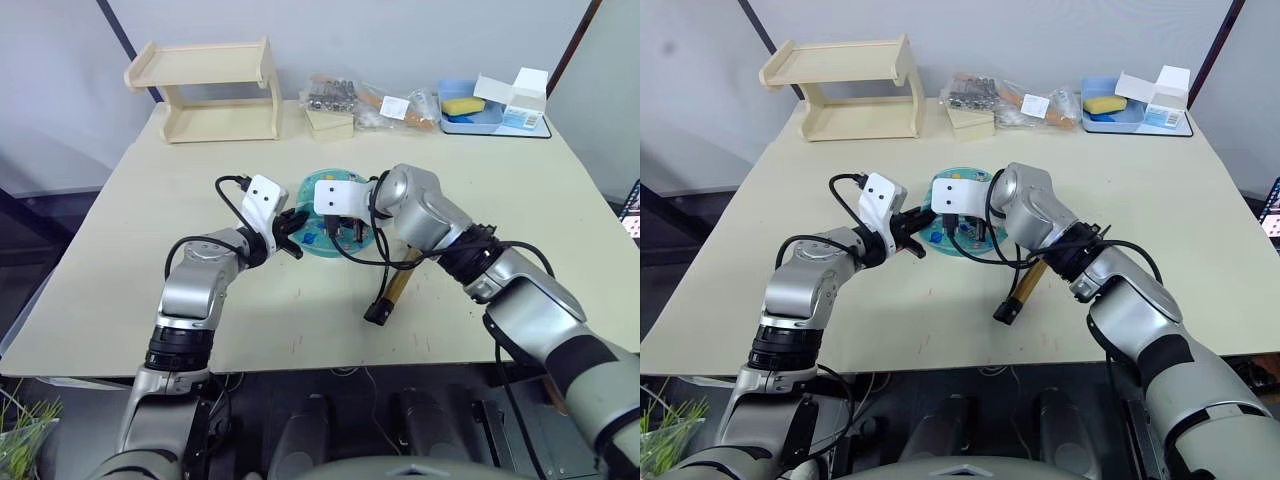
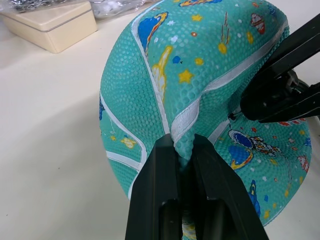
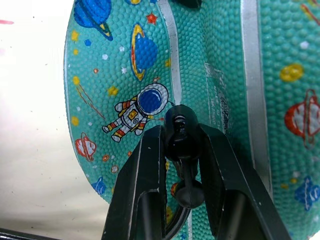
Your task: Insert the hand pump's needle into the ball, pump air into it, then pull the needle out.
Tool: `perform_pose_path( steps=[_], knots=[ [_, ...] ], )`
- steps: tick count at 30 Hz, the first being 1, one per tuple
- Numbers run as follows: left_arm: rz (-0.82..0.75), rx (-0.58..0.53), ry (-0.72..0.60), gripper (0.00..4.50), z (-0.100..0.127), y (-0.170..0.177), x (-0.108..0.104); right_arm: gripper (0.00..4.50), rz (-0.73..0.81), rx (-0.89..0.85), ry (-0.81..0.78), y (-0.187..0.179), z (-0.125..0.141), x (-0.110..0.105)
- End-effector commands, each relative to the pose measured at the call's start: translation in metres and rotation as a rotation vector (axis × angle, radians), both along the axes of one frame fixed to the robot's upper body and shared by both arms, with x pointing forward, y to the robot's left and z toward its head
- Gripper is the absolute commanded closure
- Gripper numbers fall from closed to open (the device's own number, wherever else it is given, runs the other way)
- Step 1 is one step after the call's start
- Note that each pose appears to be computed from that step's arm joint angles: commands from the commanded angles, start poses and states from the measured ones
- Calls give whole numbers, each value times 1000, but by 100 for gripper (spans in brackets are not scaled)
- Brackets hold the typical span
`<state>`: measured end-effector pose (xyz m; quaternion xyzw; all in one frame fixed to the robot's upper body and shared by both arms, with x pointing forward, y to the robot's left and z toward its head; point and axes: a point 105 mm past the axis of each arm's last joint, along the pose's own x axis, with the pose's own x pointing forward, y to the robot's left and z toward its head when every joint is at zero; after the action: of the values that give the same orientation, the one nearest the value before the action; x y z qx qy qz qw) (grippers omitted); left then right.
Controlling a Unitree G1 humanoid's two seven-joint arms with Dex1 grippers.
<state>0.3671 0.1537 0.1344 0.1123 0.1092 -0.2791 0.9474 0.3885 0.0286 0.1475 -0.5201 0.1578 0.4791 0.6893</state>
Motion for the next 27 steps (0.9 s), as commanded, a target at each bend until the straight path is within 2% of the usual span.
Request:
perform_pose_path(
  steps=[1, 27],
  knots=[
    [-18, 10, 138, 450, -37, -6, -10, 411, -18, -55, 65, -1, -30, 1],
    [-12, 20, 146, 450, -40, 0, -10, 411, -50, -119, 91, 0, -53, 15]
  ],
)
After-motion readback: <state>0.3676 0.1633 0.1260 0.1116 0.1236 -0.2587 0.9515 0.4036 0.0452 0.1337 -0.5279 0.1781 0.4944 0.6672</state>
